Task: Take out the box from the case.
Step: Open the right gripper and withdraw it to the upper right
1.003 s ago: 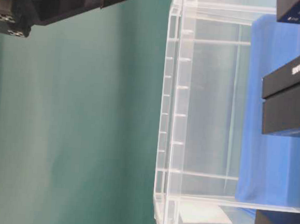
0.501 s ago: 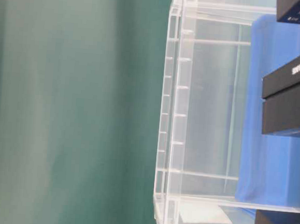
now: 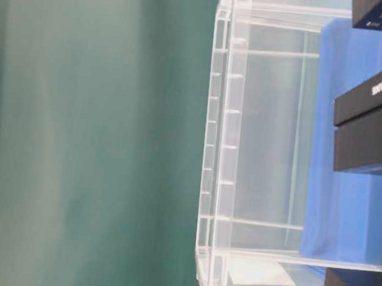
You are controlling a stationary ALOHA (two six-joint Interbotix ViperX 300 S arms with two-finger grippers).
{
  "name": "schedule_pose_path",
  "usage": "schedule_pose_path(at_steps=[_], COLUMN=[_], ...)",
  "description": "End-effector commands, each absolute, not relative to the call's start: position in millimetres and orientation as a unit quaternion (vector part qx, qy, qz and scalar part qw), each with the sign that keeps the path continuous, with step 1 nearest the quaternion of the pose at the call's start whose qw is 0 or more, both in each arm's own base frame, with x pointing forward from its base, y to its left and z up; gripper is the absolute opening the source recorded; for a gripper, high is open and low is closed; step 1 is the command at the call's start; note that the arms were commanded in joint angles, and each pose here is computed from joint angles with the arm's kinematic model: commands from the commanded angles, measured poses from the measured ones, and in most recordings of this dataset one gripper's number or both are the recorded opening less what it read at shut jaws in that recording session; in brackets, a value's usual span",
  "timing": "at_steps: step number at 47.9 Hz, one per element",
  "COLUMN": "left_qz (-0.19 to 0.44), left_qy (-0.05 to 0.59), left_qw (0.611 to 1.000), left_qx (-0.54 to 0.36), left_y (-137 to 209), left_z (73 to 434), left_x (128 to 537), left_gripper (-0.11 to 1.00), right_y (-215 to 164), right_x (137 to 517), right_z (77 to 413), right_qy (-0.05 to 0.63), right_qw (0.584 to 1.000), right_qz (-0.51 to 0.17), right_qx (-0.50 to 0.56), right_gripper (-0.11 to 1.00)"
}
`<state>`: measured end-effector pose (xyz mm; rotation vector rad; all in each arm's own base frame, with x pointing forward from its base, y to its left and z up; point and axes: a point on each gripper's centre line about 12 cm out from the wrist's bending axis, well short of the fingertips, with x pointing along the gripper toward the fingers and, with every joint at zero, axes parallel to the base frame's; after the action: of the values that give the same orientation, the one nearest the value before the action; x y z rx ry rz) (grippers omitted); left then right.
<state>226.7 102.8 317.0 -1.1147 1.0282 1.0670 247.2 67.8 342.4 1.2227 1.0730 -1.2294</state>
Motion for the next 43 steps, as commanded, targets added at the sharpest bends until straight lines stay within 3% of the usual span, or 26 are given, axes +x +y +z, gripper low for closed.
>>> schedule_pose_path(at_steps=[1,13,43], left_qz=[0.455,0.454,0.455], left_qy=[0.437,0.435,0.432], left_qw=[0.609,0.610,0.608], left_qx=[-0.481,-0.482,-0.486], left_y=[101,101,99], left_z=[324,324,324], left_x=[226,227,228], left_gripper=[1.00,1.00,1.00], right_y=[67,41,-65], right_x=[241,238,221], right_z=[349,349,336], right_qy=[0.445,0.427,0.419], right_qw=[0.529,0.534,0.539], right_qz=[-0.505,-0.518,-0.533], right_qx=[0.517,0.514,0.500], right_gripper=[0.90,0.90,0.90])
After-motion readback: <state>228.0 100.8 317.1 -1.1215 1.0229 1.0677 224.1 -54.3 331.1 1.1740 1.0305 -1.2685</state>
